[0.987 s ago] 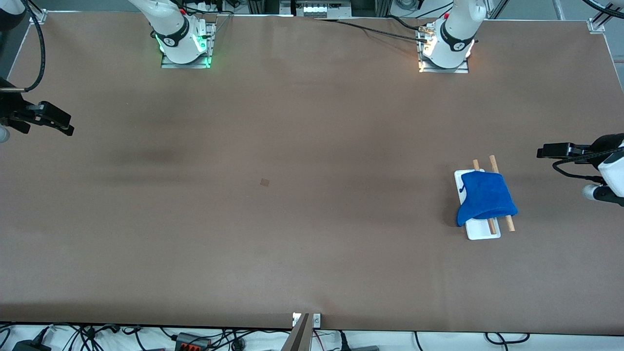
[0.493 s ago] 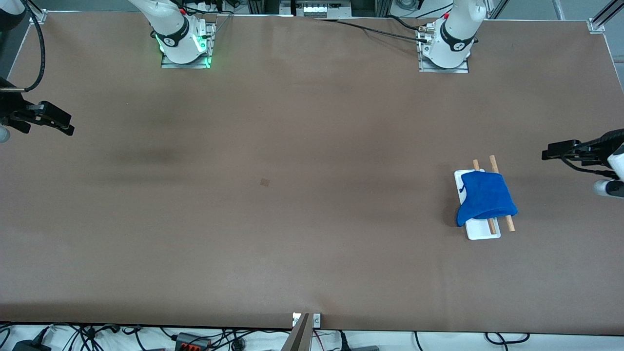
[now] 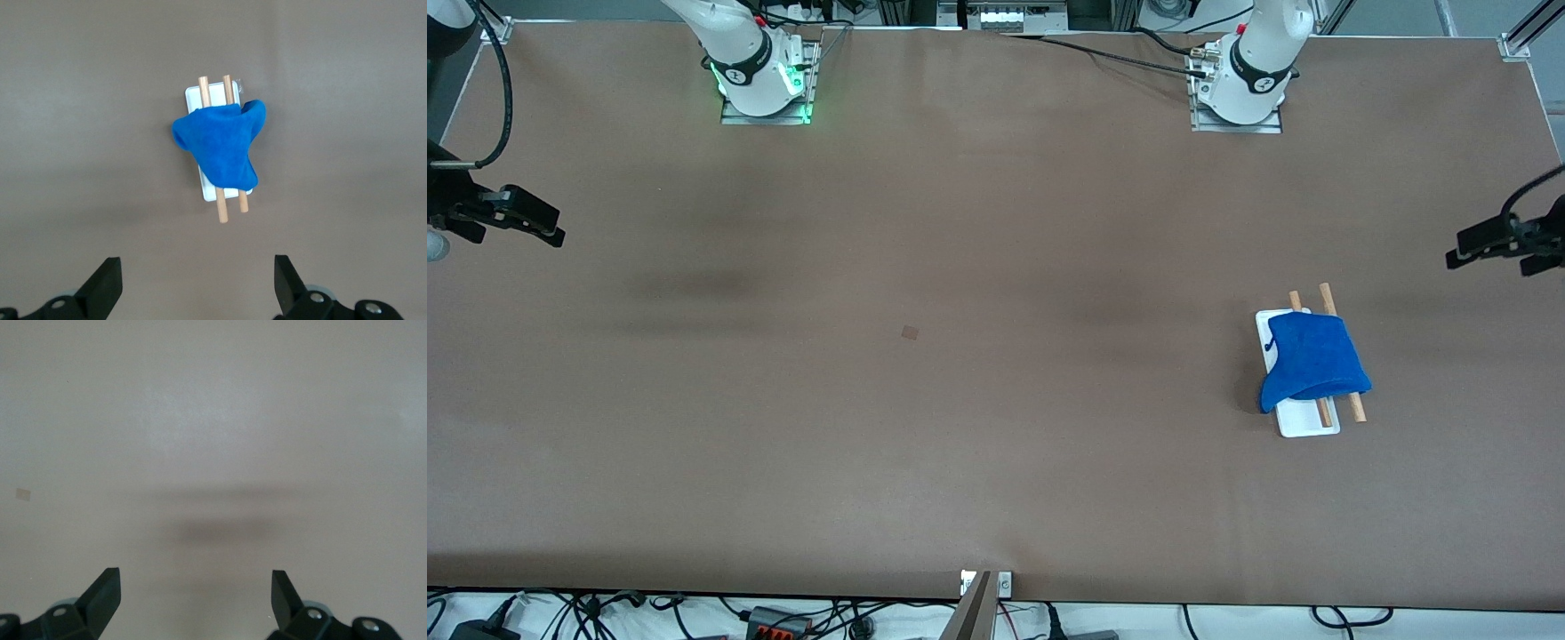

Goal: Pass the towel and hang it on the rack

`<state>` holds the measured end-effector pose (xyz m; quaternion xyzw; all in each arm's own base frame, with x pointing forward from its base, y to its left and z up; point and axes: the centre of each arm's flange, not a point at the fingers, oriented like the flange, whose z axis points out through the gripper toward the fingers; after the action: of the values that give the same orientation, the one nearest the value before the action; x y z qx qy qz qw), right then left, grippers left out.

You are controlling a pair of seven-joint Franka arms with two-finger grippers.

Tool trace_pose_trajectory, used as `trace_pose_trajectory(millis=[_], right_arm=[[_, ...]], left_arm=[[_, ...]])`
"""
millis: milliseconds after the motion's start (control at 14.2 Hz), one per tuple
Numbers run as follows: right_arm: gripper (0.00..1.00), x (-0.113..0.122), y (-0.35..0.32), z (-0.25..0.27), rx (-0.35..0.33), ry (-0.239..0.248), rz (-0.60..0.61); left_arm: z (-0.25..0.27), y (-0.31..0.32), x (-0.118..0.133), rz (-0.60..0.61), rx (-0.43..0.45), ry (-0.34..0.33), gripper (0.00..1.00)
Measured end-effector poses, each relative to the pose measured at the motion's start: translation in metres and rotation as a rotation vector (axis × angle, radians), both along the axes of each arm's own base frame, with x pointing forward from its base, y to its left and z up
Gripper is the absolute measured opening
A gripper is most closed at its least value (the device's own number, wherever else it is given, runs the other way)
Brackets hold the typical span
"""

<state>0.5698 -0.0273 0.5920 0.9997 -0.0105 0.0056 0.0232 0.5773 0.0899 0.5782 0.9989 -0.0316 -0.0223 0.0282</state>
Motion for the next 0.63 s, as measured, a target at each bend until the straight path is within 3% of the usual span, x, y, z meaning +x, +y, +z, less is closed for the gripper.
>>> trace_pose_trajectory(millis=[211,423,634], right_arm=[[1.00,0.000,0.000,0.000,0.000,0.000,0.000],[1.00,0.000,0.000,0.000,0.000,0.000,0.000],[1.00,-0.001,0.000,-0.001,0.000,0.004,0.000]], left_arm=[[0.005,-0.029,-0.014,-0.013,0.008,0.005,1.00],[0.004,-0.075,-0.015,0.011,0.101,0.018,1.00],[0.001,-0.086,-0.016,0.018,0.125,0.026,1.00]])
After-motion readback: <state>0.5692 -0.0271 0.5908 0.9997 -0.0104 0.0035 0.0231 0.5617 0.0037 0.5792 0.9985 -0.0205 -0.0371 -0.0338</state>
